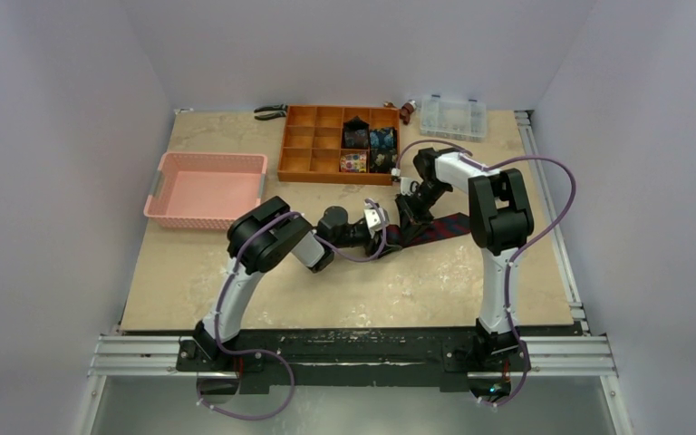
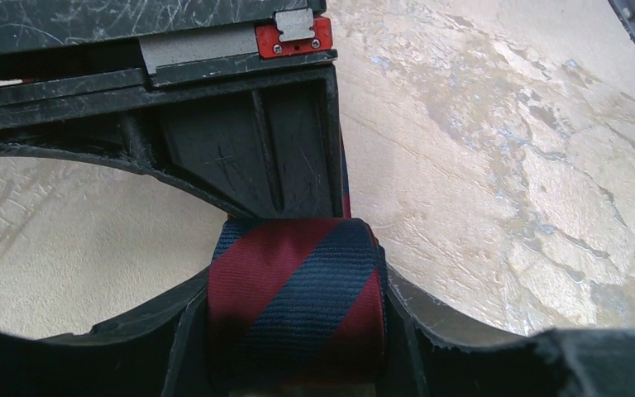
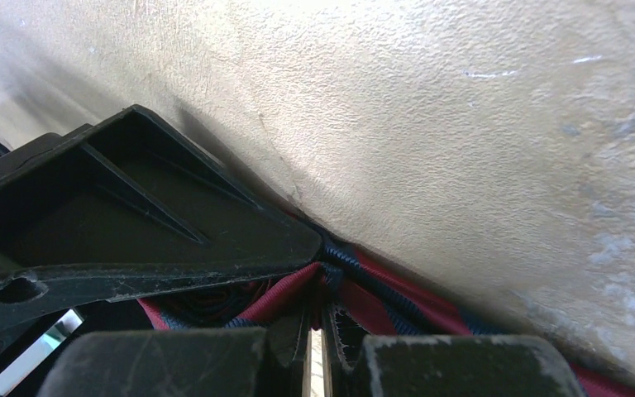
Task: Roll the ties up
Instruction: Roll the tie at the center of the board.
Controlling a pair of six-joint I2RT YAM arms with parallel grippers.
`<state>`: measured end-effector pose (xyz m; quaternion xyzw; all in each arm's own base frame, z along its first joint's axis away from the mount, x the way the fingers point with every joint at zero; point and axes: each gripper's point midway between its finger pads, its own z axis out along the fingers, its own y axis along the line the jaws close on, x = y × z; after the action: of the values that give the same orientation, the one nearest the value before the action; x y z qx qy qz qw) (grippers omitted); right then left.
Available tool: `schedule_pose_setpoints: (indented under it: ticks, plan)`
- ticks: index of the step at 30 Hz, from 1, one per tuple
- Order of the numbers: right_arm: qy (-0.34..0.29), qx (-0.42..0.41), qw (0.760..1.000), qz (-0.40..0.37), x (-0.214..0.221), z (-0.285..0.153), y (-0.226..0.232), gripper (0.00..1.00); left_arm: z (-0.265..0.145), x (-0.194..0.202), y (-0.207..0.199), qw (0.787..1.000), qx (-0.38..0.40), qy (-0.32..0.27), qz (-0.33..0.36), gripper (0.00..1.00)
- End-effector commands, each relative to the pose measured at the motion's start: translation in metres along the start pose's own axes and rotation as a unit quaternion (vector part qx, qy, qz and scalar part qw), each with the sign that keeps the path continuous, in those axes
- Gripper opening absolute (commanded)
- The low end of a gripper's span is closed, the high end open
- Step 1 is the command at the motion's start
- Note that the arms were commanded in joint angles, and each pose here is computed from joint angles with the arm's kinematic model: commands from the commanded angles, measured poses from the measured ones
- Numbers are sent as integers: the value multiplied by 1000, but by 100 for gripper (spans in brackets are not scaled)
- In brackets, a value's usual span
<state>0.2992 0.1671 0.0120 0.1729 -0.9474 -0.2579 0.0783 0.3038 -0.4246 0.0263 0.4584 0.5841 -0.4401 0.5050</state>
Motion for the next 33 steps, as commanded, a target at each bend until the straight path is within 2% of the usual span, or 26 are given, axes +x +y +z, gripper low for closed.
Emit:
schedule_pose_setpoints:
  ticks: [1, 12, 18, 21, 27, 33]
  plan:
    - [4, 113, 993, -45, -10, 31, -57, 0, 13, -13, -3, 999, 7, -33, 2, 50]
    - [11, 111, 993, -44, -4, 35, -55, 0, 26, -10, -7, 999, 4, -39, 21, 50]
    - [11, 96, 994, -49, 1, 35, -44, 0, 12, -5, -10, 1000, -18, 6, 23, 28]
    - [15, 75, 995, -58, 9, 43, -29, 0, -6, 3, -16, 998, -28, 52, 11, 17]
    - [-2, -2, 999, -53, 17, 58, 2, 0, -47, 49, -17, 978, -49, 200, -14, 1]
    - [-19, -22, 998, -49, 11, 47, 1, 18, -86, 81, -13, 953, -51, 298, -29, 0]
